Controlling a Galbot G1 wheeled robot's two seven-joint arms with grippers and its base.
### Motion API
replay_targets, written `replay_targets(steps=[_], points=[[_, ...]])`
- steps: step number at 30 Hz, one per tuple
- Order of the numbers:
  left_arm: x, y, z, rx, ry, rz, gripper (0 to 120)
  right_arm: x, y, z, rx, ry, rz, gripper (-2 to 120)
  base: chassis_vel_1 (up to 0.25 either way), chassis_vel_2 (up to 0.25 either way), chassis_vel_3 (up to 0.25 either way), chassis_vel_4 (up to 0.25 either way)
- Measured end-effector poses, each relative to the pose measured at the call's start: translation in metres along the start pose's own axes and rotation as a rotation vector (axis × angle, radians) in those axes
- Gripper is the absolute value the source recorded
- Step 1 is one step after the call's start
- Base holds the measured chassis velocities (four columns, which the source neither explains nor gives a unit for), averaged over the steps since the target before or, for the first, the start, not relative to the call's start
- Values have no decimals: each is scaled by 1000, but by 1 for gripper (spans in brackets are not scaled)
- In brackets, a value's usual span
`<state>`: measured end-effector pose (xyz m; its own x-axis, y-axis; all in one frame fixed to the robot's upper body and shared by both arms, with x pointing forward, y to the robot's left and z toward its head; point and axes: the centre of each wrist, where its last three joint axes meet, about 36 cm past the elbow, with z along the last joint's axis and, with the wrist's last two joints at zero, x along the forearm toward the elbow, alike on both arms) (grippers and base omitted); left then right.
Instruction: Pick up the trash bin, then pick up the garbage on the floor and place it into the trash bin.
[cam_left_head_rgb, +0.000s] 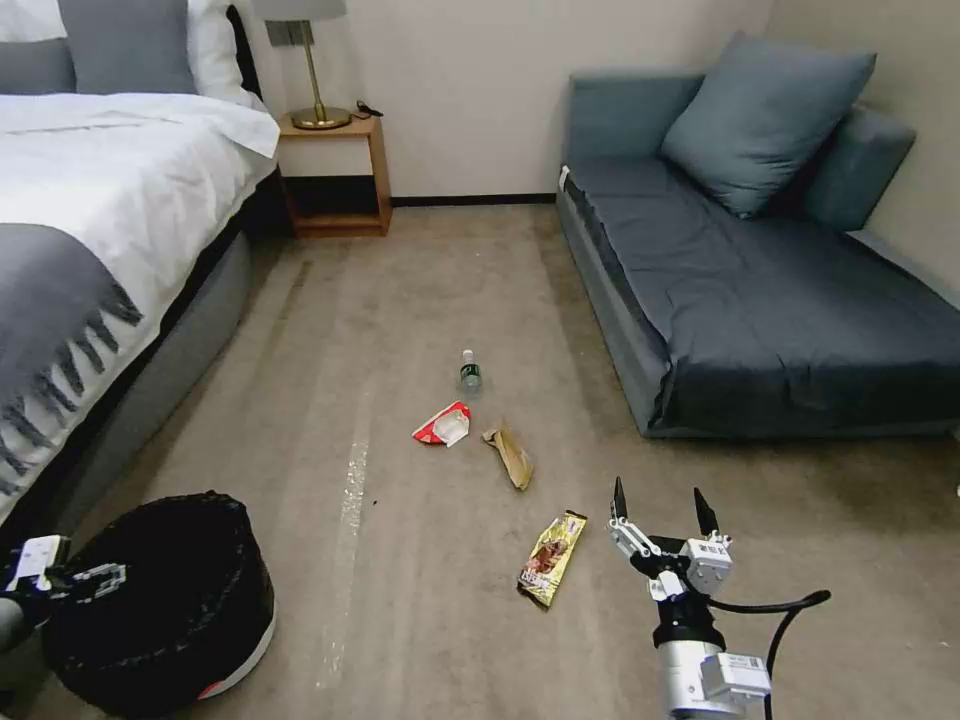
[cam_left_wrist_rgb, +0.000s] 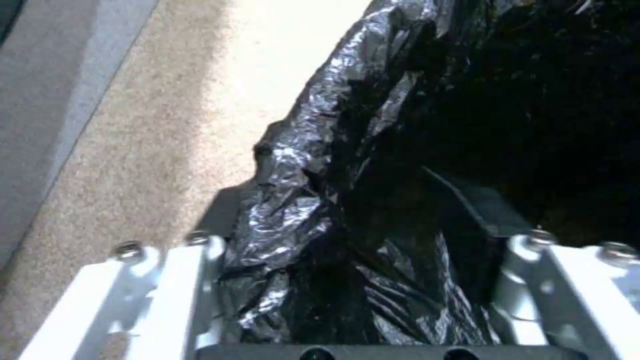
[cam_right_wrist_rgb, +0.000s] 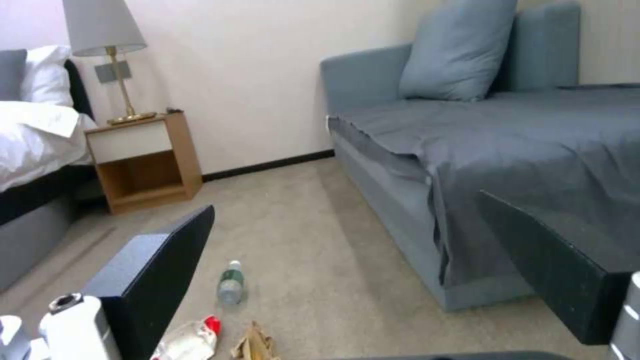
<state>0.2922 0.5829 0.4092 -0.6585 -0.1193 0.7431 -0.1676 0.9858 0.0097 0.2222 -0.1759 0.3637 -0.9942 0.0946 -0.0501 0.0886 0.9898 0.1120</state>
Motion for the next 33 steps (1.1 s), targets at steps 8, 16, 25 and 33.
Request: replay_targets(steps=[8,16,25,33], points=[[0,-3,2,9,-8,2,27,-2,1,0,1,1,0,100,0,0,0,0],[2,-10,9,-3,-9,1,14,0,1,0,0,6,-2,100,0,0,0,0],[21,-30,4,38,-72,-24,8,1,0,-3,6,3,-9,100,0,0,0,0],[54,-62,-8,46,-188,-91,4,4,0,-3,4,9,-12,100,0,0,0,0]])
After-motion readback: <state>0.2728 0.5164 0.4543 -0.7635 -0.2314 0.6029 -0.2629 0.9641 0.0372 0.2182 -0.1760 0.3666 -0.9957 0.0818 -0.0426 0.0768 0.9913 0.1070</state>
